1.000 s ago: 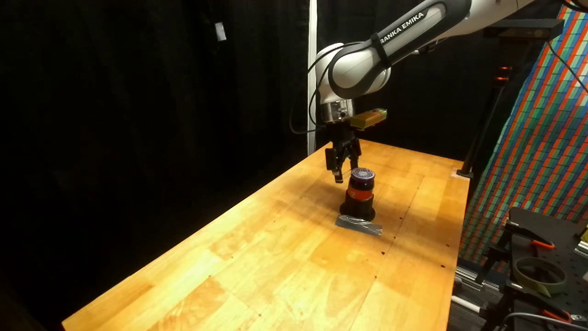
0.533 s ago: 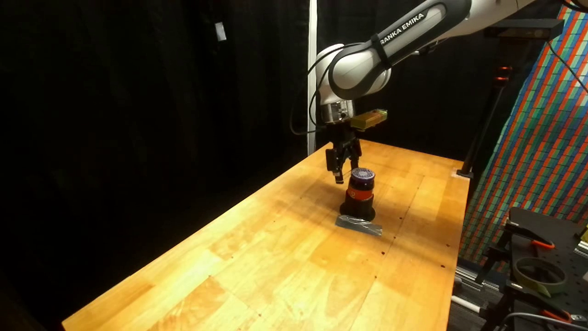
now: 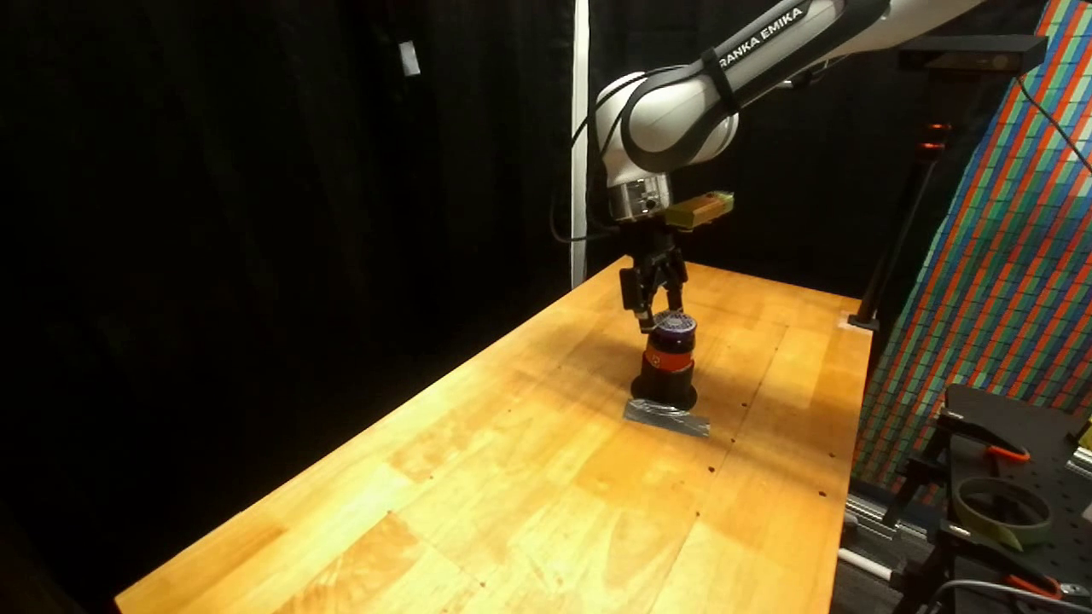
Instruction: Put the rubber band around the jar.
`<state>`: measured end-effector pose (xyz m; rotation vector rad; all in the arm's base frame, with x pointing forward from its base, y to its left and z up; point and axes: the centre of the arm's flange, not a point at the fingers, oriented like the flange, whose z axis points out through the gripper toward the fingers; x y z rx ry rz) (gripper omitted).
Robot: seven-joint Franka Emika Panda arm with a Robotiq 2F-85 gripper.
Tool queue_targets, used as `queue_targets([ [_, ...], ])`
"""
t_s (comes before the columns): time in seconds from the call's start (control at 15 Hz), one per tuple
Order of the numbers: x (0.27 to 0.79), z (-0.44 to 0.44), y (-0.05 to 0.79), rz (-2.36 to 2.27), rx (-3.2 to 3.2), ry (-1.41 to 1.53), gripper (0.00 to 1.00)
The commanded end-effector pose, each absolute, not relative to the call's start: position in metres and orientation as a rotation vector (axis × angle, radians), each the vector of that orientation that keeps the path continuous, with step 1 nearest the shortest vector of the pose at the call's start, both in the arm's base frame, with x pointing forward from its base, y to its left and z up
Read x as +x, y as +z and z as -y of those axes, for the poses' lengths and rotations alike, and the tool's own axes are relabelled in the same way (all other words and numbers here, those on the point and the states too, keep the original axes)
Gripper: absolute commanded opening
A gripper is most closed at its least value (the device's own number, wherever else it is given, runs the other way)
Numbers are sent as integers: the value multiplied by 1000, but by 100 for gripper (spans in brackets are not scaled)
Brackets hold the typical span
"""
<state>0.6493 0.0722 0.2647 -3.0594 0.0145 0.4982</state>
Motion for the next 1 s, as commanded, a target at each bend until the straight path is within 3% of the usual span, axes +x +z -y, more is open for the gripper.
queue_targets([
  [0.0, 620, -52, 279, -43, -3037, 585, 100],
  [0.2, 609, -46, 267, -67, -2991, 629, 100],
  [0.93, 571, -50, 257, -156, -3043, 254, 100],
])
